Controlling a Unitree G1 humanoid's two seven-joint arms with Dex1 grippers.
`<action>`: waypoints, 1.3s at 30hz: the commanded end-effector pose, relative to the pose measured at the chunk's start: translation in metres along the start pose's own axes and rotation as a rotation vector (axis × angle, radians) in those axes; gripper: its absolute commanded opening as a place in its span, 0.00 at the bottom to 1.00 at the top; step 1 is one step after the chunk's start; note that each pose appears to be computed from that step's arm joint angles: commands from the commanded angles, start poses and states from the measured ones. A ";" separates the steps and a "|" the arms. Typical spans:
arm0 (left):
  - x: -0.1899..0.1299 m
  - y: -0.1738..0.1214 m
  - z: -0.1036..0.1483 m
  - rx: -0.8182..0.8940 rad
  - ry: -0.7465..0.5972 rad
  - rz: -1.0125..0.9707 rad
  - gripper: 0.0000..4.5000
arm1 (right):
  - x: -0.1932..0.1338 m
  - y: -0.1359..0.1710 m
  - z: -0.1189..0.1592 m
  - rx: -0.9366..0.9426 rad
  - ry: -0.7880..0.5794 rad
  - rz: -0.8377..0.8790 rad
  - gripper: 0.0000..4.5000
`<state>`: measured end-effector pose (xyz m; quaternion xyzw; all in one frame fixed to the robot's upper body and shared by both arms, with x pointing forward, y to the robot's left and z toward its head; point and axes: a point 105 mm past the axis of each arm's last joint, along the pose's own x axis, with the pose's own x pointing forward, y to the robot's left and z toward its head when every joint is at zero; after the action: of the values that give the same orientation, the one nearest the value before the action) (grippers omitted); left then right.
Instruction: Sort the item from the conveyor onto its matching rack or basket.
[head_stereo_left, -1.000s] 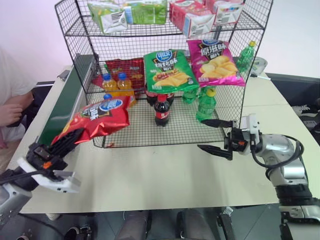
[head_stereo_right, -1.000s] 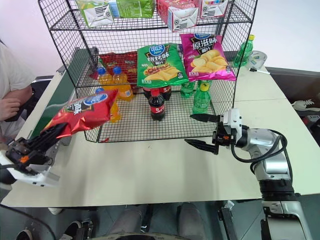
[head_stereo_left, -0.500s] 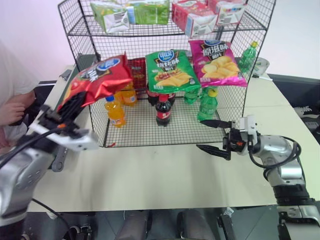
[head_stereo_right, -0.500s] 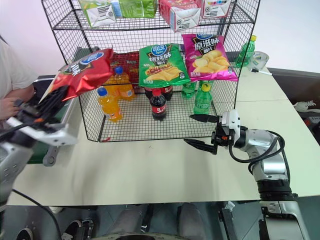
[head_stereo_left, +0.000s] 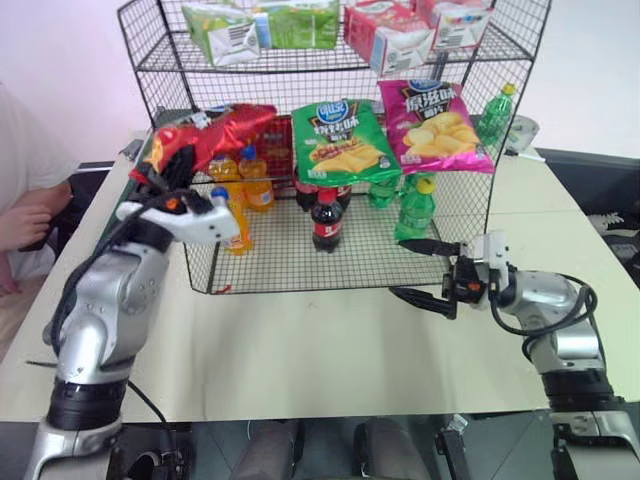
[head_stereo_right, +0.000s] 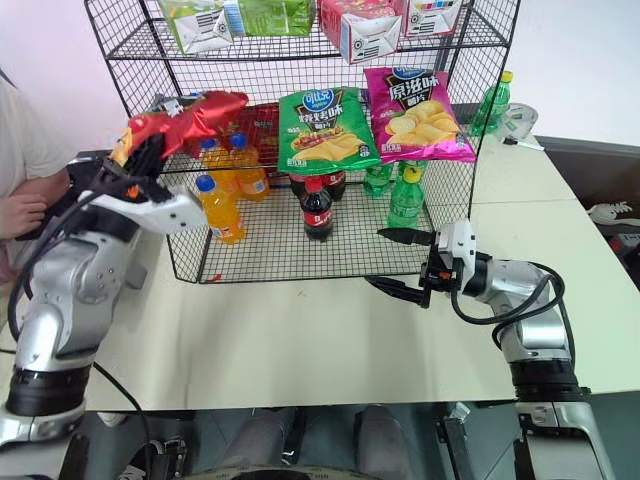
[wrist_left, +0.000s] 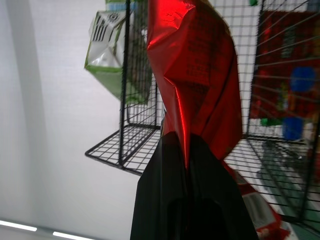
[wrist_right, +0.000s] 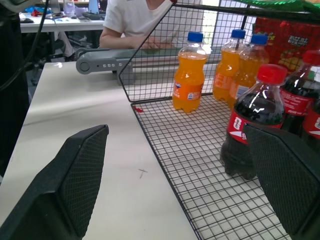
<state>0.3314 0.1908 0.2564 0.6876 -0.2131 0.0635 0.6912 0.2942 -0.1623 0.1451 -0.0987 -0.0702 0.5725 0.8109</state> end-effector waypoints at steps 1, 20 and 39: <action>0.017 0.004 0.014 -0.012 -0.010 0.061 0.00 | 0.005 -0.001 0.010 -0.044 -0.025 0.010 1.00; 0.055 -0.001 0.006 -0.098 0.130 0.150 0.00 | 0.008 0.002 0.011 -0.043 -0.019 0.009 1.00; 0.075 -0.014 0.011 -0.328 0.160 0.185 0.53 | 0.011 0.006 0.012 -0.041 -0.019 0.009 1.00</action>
<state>0.4058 0.1630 0.2553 0.5521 -0.2028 0.1287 0.7984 0.2927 -0.1530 0.1440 -0.0990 -0.0681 0.5708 0.8122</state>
